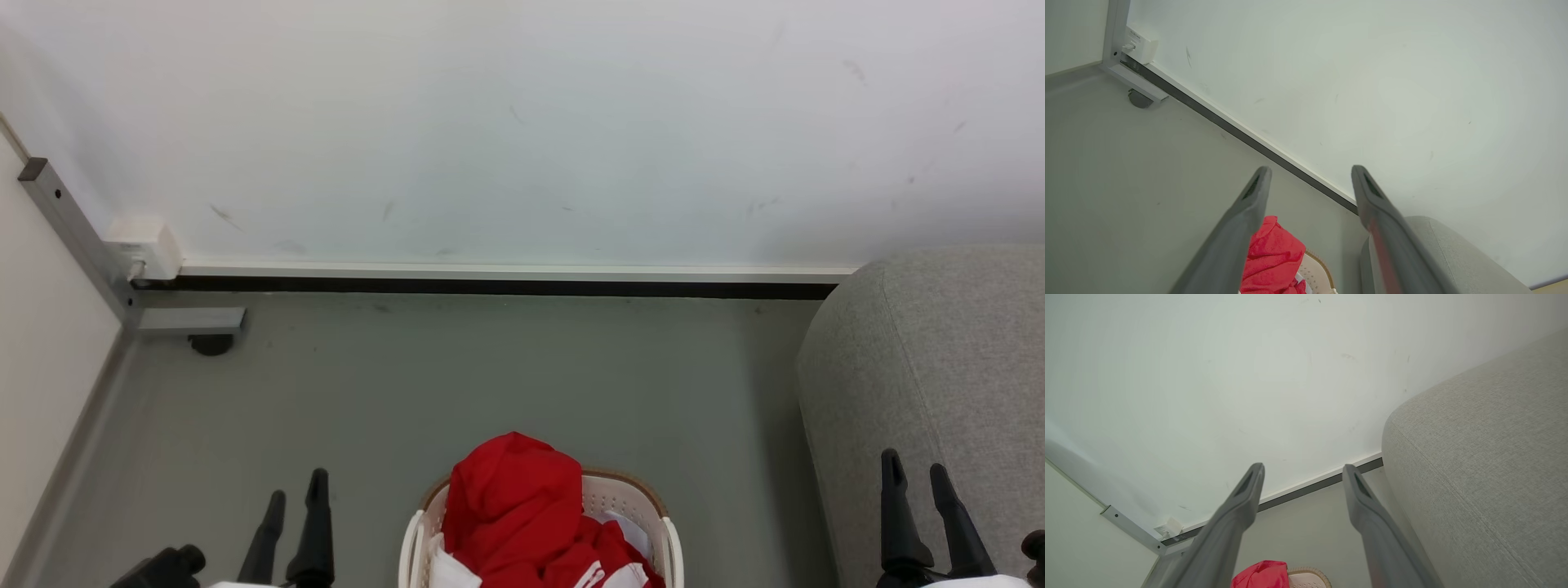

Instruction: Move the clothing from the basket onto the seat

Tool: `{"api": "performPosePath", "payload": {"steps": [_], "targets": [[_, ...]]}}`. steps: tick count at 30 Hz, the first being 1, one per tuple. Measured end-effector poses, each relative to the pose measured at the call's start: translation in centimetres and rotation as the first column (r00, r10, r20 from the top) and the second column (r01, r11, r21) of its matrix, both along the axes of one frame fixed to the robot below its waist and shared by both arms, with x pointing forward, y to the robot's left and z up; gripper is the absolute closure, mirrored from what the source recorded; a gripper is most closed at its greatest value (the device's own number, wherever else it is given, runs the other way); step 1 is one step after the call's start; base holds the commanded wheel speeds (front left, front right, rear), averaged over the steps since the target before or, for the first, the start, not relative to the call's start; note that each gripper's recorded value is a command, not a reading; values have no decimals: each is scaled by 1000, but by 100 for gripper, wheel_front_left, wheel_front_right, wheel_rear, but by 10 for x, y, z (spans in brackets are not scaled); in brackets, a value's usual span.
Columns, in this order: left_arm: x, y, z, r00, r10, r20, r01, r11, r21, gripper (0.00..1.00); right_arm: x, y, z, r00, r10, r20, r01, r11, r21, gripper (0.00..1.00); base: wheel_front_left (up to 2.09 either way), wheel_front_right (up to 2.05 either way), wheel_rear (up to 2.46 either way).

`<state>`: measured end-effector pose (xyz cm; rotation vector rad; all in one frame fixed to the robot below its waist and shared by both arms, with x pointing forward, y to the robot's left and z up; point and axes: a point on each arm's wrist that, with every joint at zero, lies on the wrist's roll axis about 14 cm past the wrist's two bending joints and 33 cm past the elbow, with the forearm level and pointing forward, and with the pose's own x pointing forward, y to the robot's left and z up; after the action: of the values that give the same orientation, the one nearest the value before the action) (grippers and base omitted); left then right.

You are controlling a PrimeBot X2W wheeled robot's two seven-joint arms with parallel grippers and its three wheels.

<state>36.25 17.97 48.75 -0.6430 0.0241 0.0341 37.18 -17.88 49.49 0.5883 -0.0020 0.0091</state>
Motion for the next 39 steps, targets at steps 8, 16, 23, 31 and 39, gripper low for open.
{"api": "performPosePath", "payload": {"steps": [8,16,23,31,39], "targets": [[-1,-3,2,1000,-19,12,17,995,101,0,-1,0,0,1000,3,8,-2,997,-79,0,0,0,0],[-1,-4,3,999,-28,25,23,984,175,0,-2,0,0,1000,7,18,-5,989,-150,0,0,0,0],[-3,-7,3,999,-44,30,36,970,242,0,-4,0,0,1000,13,25,-8,978,-208,0,0,0,0],[-5,-10,1,998,-60,33,48,950,307,0,-6,0,-4,1000,19,20,-13,964,-267,0,0,0,0],[-5,-14,1,996,-80,38,61,930,362,0,-8,-3,-6,1000,17,21,-9,949,-316,0,0,0,0]]}}
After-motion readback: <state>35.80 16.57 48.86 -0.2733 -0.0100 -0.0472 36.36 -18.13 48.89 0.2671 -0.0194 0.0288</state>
